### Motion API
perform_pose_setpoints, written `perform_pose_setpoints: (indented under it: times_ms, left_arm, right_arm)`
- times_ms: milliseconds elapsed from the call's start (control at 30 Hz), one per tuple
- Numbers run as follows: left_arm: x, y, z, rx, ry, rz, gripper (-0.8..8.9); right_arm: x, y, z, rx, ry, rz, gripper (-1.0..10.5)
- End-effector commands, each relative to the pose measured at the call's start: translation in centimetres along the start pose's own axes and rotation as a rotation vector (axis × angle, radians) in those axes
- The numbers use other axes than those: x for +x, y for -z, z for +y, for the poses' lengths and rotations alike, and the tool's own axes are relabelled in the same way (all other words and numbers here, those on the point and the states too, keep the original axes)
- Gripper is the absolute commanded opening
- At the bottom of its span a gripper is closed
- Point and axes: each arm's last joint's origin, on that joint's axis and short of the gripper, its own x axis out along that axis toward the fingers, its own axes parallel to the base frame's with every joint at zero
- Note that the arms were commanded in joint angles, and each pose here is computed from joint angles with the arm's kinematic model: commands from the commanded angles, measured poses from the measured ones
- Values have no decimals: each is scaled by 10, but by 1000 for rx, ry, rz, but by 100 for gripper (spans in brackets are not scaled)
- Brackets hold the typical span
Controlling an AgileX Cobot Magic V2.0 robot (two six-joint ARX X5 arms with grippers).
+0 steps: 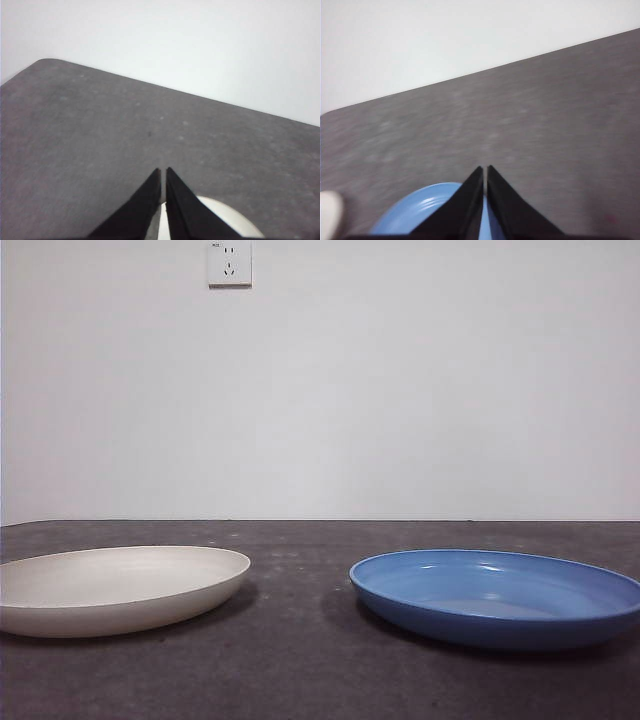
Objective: Pick up the white plate, put it on the blue plate, put it on desk
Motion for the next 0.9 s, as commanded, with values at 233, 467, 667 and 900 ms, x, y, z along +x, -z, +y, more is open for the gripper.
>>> perform_pose_setpoints:
  times_ms: [233,467,667,900]
  left_arm:
    - [22,-60,-27,-14,170,117,17]
    - [34,-72,-45,-6,441,218,17]
    - [43,-56,-48,-27,550,400,19]
    - [44,-49,-47,-10,547,467,84]
  right_arm:
    - [5,-50,25,52,-192,195,6]
    - [19,-70,34,32,-304,357,6]
    - [34,-77,44,-17,-415,436,6]
    - [37,-74,49,-64,-460,451,8]
